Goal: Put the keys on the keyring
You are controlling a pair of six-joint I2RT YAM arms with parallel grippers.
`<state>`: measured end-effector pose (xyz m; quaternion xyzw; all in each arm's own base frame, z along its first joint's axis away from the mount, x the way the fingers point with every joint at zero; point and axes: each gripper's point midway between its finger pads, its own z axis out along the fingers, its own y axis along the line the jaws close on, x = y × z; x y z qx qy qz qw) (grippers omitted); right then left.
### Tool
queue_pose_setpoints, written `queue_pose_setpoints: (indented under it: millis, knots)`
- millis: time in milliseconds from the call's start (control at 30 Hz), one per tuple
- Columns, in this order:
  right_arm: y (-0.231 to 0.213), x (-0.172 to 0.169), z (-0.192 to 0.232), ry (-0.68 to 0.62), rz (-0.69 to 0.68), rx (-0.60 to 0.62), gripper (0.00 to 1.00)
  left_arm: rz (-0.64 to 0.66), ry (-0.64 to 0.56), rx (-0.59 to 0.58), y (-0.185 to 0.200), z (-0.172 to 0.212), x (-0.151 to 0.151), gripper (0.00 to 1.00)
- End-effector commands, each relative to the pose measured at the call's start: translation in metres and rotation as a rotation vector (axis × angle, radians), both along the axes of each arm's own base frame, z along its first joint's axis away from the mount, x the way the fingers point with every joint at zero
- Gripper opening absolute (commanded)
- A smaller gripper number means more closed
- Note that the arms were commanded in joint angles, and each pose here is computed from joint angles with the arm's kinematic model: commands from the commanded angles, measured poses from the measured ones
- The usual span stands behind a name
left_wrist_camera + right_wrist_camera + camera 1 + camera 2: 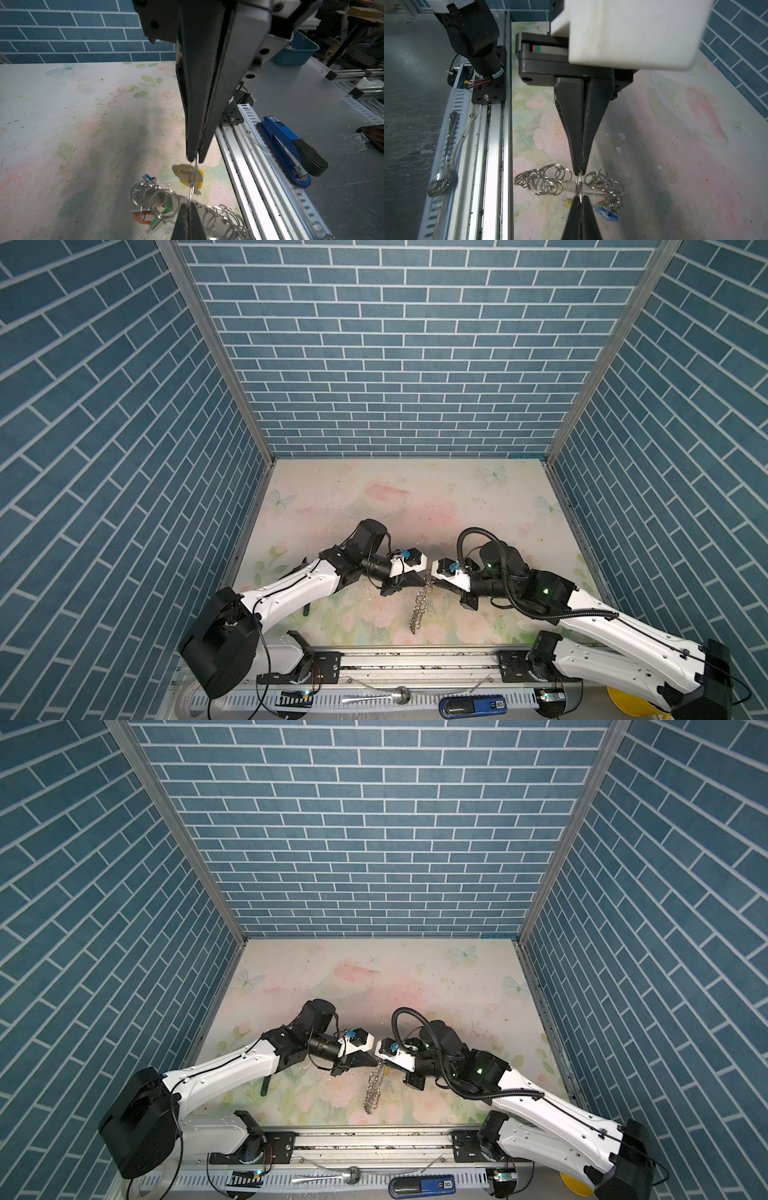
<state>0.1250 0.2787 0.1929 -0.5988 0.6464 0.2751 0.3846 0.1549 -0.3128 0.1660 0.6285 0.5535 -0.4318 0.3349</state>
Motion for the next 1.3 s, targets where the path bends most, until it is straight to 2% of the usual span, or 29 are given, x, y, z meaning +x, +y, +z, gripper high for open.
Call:
queue_pose_setpoints:
  millis: [0, 333, 633, 1267]
  knots:
    - [0.004, -0.003, 0.011, 0.049, 0.014, 0.020, 0.00, -0.013, -0.014, -0.022, 0.000, 0.005, 0.000, 0.00]
    - [0.001, 0.011, 0.025, 0.077, -0.052, 0.091, 0.00, -0.014, -0.017, -0.020, 0.000, 0.004, 0.000, 0.00]
    - [0.004, 0.001, 0.029, 0.113, 0.004, 0.120, 0.00, -0.012, -0.022, -0.021, 0.000, 0.004, 0.001, 0.00]
    - [0.006, 0.005, 0.023, 0.122, -0.014, 0.099, 0.00, -0.015, -0.020, -0.022, 0.000, 0.004, 0.000, 0.00]
